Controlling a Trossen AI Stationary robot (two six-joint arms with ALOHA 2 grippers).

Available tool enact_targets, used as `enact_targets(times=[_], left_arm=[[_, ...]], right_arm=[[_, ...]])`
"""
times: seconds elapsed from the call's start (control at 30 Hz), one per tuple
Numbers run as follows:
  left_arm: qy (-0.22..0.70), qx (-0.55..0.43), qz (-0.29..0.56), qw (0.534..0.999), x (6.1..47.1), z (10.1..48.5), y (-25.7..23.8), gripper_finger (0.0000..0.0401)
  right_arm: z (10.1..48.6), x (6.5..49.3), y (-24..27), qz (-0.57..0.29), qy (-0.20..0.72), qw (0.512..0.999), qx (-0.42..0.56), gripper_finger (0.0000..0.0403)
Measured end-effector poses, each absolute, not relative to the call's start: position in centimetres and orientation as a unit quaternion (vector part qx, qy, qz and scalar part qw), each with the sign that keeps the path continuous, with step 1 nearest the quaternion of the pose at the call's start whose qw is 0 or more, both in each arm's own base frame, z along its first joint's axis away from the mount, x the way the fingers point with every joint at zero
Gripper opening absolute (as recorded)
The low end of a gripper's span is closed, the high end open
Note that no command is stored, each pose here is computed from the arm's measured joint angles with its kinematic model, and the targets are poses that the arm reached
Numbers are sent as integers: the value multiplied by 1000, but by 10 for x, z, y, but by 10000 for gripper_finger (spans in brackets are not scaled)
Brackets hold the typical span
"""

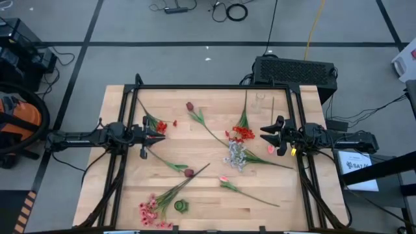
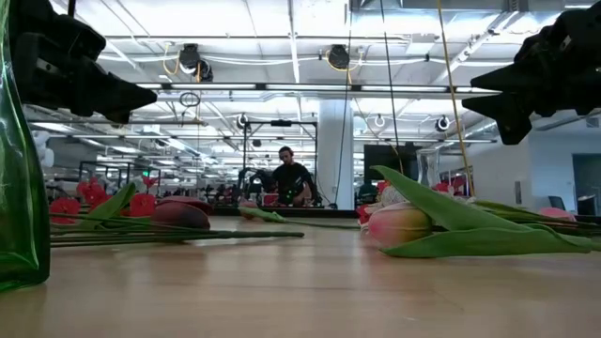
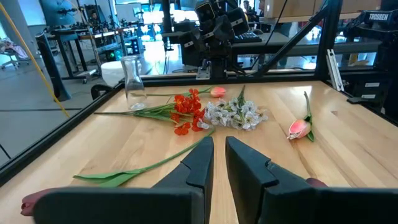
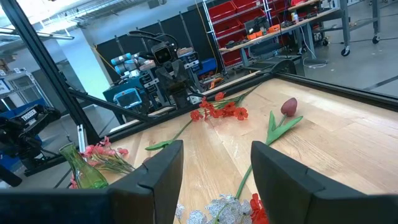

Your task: Sort flowers into vase by color

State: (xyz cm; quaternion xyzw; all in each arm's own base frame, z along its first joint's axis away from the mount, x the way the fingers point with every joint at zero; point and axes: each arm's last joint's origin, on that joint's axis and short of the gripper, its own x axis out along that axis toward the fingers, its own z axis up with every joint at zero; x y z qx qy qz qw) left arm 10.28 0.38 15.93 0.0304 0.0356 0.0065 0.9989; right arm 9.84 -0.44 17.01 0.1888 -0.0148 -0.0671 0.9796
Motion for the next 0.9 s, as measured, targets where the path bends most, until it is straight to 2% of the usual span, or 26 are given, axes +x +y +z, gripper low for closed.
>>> enact_targets(times=[0.7,0.9], left_arm=[[36,30,6,999,103,159,4,49],[36,30,6,999,103,159,4,49]], right_arm=[[175,98,-5,-77,-43,971,220,180],[175,98,-8,-127,-51,974,182,180]])
